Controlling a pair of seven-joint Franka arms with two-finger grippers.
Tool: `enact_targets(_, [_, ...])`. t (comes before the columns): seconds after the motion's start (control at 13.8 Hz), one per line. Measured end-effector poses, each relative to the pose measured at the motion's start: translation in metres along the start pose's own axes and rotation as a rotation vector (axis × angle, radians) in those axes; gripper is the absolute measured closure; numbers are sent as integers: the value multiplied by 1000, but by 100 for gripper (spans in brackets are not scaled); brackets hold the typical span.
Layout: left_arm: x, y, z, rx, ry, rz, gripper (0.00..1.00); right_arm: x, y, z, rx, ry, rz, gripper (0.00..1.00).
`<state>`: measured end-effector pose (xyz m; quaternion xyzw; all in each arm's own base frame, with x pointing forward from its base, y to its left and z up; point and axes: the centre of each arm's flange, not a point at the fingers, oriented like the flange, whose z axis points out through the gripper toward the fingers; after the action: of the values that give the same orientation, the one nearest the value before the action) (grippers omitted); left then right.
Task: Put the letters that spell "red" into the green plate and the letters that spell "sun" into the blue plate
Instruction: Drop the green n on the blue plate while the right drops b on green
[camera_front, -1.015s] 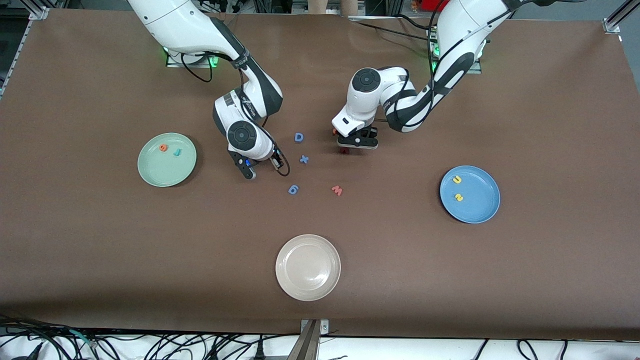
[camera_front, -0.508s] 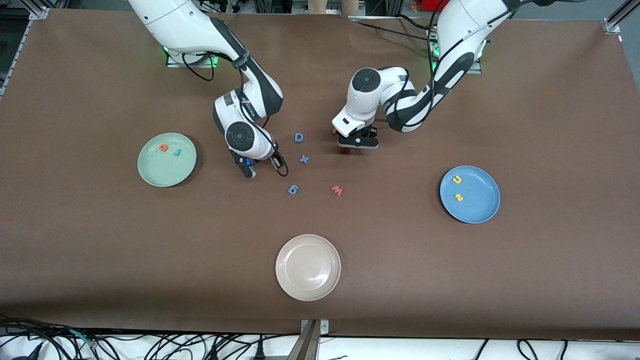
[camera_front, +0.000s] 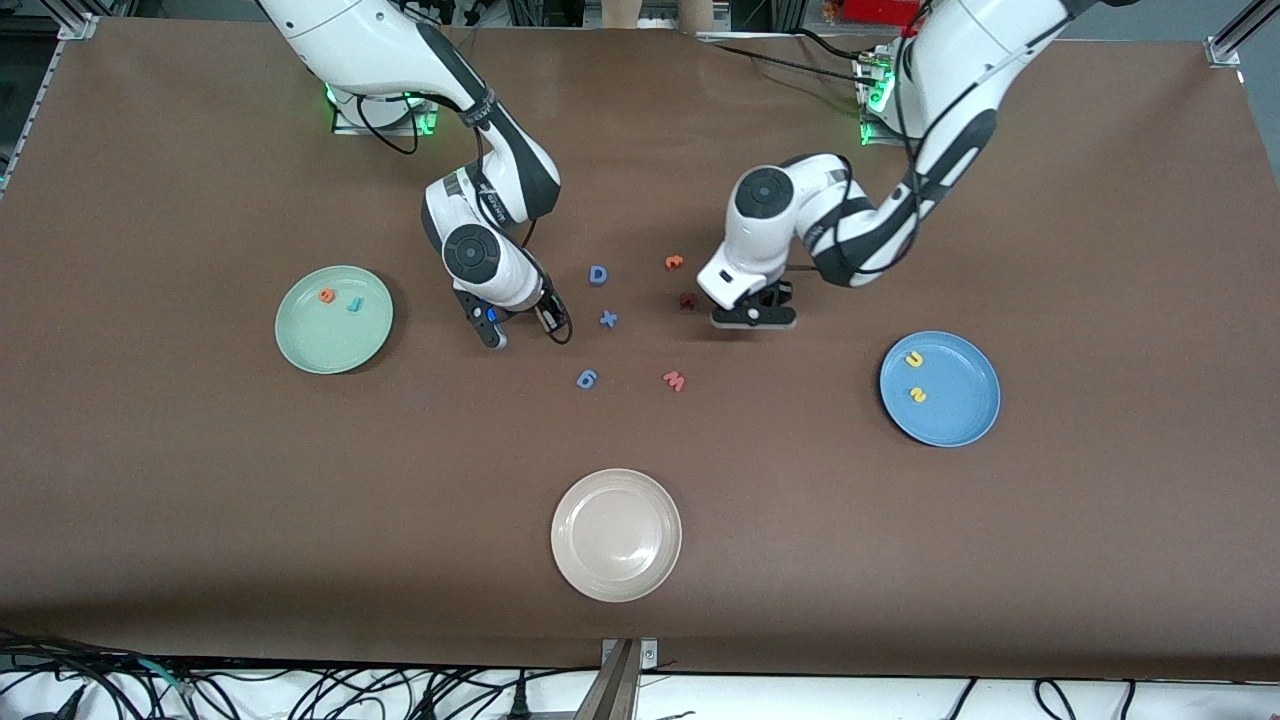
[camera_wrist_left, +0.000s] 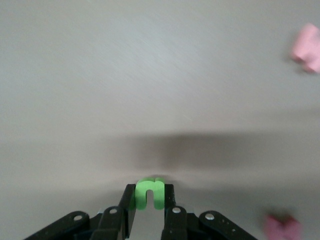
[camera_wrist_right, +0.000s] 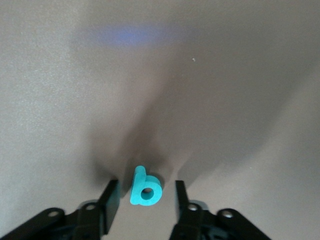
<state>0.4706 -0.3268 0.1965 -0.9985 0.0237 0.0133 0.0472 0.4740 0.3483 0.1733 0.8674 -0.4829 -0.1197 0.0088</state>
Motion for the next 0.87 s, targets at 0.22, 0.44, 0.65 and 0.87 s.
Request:
enact_targets(0.22, [51,-63,-23,29,-114,55,73,0,0,-1,1,0,0,70])
enact_targets(0.44, [89,-121,-50,57,-189,111,73,0,0,-1,2,0,-1,72])
enact_targets(0.65, [103,-182,-48,57,-251,150,73,-1,-1,-11,12,2,-8,72])
enact_targets(0.87, [107,-232,-31,31,-303,164,73,16,4,-49,-27,8,-48,72])
